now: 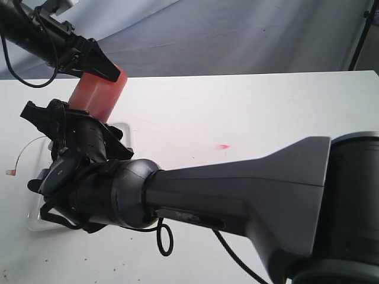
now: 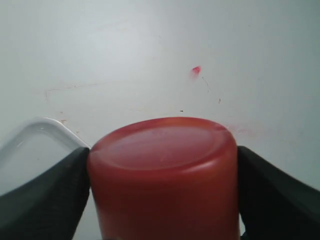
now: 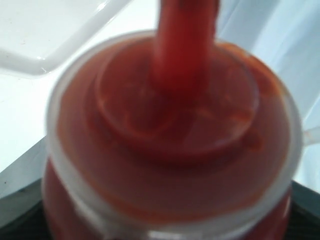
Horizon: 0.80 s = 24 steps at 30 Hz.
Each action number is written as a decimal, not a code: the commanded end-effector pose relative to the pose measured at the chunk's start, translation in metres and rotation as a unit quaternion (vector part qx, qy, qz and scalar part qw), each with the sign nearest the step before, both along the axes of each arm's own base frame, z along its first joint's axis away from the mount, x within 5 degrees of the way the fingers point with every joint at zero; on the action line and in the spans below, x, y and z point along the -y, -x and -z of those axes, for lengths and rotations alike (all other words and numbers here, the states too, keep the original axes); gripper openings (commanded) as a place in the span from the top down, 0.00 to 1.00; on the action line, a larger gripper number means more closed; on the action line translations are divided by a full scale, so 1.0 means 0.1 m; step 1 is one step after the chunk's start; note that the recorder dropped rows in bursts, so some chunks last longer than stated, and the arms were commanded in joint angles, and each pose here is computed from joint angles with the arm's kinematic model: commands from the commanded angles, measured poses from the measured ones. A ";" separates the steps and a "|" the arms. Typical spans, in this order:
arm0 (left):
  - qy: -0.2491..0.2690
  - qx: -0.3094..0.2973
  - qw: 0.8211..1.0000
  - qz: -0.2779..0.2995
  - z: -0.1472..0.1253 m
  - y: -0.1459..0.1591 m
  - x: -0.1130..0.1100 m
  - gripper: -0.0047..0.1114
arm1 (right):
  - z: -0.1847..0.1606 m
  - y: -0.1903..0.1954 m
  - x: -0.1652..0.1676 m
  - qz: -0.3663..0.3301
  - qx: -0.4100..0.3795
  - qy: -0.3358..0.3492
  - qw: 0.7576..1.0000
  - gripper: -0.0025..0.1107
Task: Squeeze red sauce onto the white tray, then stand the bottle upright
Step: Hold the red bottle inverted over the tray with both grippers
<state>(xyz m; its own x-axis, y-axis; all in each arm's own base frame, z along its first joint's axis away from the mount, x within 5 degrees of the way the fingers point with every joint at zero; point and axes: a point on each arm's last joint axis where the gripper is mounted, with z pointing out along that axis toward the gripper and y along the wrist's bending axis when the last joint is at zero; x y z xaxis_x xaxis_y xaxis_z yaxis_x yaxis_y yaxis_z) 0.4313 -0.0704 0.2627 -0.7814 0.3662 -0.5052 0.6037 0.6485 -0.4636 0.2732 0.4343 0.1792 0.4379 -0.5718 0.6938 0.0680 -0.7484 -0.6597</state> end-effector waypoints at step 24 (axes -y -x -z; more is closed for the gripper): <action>-0.038 0.015 0.999 -0.008 0.04 -0.04 -0.06 0.77 | -0.22 -0.15 0.11 0.030 0.045 -0.004 0.999 0.98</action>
